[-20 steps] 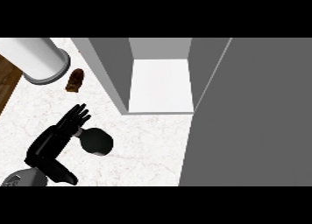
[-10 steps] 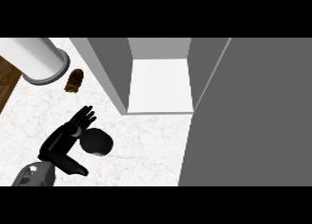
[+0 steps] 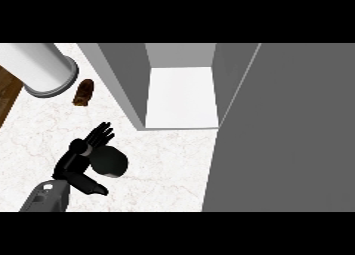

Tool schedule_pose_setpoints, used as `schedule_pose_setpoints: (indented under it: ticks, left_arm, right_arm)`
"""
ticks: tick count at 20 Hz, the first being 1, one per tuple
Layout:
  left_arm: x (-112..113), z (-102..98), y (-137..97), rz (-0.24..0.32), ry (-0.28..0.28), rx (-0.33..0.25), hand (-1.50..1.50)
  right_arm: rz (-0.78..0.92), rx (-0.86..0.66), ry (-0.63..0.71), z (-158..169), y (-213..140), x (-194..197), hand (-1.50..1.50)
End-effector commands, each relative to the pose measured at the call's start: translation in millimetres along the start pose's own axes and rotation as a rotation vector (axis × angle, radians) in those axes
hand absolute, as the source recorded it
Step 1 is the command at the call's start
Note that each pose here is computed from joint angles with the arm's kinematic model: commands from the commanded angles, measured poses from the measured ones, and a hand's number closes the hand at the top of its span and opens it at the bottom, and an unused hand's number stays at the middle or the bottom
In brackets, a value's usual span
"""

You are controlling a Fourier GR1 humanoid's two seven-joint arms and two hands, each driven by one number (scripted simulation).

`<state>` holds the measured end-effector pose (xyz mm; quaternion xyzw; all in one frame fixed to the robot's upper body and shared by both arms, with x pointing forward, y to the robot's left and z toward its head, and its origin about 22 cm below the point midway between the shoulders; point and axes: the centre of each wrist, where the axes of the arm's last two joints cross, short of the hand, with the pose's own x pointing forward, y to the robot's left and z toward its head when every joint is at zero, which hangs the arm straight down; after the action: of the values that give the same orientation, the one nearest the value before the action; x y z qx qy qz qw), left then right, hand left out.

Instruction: Pick up the wine, place it into the cabinet and close the cabinet

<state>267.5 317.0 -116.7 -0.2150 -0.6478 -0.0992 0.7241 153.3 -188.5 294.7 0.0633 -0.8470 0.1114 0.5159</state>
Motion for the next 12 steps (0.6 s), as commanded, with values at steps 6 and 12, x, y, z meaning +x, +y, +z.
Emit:
schedule_pose_setpoints:
  ticks: [6, 12]
  left_arm:
    - [-7.7, -25.9, -21.1, 0.047, -0.068, -0.093, -1.50]
    - [-17.8, -27.7, -25.9, 0.097, -0.093, -0.134, 1.50]
  right_arm:
    - [-0.043, 0.036, 0.031, 23.0, -5.2, 11.8, -1.50]
    - [-0.061, 0.025, 0.017, 22.7, 1.1, 7.8, -1.50]
